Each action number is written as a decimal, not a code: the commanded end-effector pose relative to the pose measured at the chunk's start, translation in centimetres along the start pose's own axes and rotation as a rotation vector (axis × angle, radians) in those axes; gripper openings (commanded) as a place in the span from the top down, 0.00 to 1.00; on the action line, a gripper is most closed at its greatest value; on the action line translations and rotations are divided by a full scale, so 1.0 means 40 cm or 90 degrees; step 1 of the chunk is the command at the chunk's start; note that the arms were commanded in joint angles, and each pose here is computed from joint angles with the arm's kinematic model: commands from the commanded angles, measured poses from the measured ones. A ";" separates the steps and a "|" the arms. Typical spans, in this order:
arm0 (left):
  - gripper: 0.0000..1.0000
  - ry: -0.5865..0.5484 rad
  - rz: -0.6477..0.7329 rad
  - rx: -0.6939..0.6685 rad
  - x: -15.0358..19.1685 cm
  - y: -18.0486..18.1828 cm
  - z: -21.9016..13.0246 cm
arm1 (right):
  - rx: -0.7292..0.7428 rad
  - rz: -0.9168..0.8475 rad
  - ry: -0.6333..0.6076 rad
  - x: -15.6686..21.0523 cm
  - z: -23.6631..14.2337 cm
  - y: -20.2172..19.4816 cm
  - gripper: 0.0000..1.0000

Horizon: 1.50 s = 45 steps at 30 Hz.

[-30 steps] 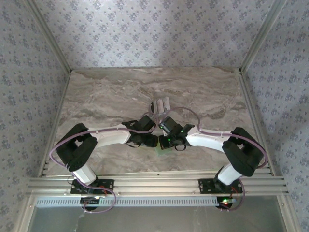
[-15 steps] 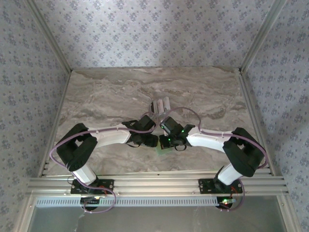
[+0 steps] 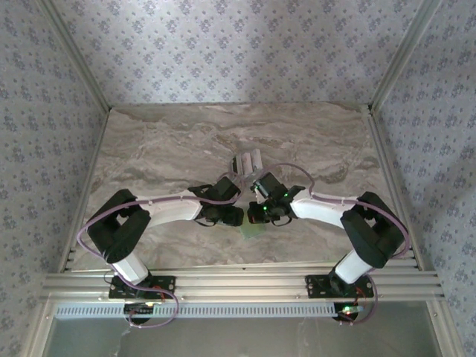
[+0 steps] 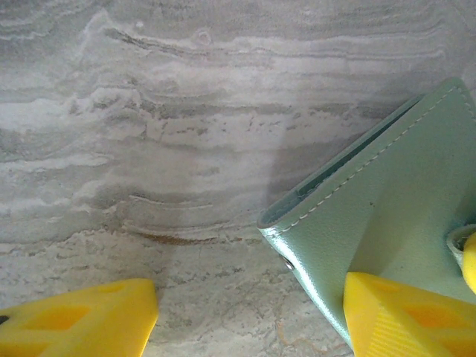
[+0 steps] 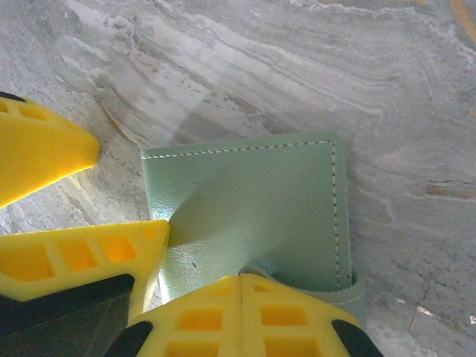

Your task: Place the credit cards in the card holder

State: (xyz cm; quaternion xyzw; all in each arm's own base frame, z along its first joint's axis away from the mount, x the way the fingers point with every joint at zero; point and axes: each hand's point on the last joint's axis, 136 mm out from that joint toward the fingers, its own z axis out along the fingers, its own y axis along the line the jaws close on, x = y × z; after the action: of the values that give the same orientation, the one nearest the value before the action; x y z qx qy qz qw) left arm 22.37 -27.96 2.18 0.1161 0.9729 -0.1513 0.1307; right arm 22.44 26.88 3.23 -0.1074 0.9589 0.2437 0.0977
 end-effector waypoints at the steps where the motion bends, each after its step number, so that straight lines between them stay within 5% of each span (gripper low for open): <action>1: 0.32 0.010 0.001 0.026 0.004 -0.014 0.066 | 0.193 0.065 0.128 0.158 0.041 -0.211 1.00; 14: 0.32 0.001 -0.005 0.029 -0.006 -0.008 0.049 | 0.221 0.082 0.166 0.211 0.070 -0.244 1.00; 21: 0.32 -0.007 -0.010 0.033 -0.019 -0.006 0.032 | 0.196 0.021 0.124 0.133 0.047 -0.154 0.98; 30: 0.27 -0.096 -0.059 0.012 -0.085 0.081 -0.129 | 0.080 -0.059 -0.016 -0.047 -0.030 0.027 0.59; 33: 0.01 -0.138 -0.084 -0.013 -0.108 0.134 -0.202 | 0.043 -0.086 -0.042 -0.082 -0.065 0.074 0.43; 36: 0.00 -0.192 -0.130 -0.028 -0.141 0.199 -0.284 | 0.040 -0.111 -0.079 -0.113 -0.119 0.098 0.27; 40: 0.00 -0.294 -0.198 -0.077 -0.177 0.305 -0.408 | 0.068 -0.111 -0.159 -0.157 -0.221 0.076 0.00; 45: 0.00 -0.436 -0.245 -0.223 -0.186 0.449 -0.524 | 0.258 -0.061 -0.294 -0.224 -0.361 -0.072 0.00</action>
State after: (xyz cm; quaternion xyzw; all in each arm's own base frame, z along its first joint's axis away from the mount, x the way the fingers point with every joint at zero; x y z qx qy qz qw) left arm 29.73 -9.97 18.90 -0.1218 0.8998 -0.1240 0.4002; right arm 28.09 23.65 15.56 -0.1129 0.9327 0.1696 0.2975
